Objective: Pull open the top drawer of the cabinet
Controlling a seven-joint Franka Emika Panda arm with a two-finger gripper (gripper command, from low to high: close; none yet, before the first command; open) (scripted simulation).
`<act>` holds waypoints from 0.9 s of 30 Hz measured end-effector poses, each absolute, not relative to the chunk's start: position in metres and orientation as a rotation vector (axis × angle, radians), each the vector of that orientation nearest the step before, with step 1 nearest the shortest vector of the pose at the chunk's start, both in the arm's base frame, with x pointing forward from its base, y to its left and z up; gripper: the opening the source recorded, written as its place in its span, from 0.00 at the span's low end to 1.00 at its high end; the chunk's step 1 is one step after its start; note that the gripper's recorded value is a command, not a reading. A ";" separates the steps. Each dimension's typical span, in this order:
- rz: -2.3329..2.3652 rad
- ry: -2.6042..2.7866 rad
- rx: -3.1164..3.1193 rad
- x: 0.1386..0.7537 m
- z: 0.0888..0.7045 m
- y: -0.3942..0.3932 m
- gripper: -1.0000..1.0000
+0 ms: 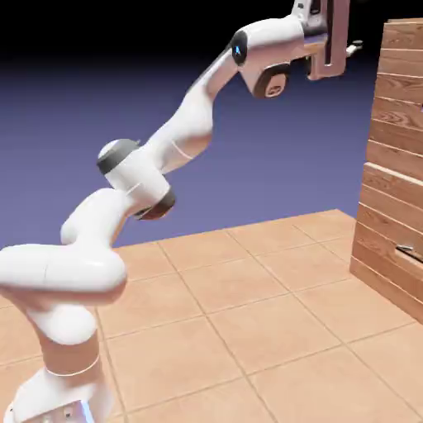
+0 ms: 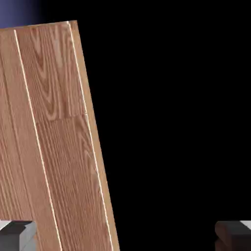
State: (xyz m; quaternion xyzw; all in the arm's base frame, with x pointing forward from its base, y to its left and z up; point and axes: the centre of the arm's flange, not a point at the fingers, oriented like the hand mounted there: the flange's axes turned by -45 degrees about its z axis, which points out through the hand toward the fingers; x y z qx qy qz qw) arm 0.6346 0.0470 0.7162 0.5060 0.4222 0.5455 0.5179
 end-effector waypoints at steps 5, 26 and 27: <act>1.233 1.155 1.206 0.705 0.634 -0.016 0.50; 1.209 1.210 1.210 0.765 0.592 -0.053 0.00; 1.209 1.210 1.210 0.761 0.592 -0.053 0.00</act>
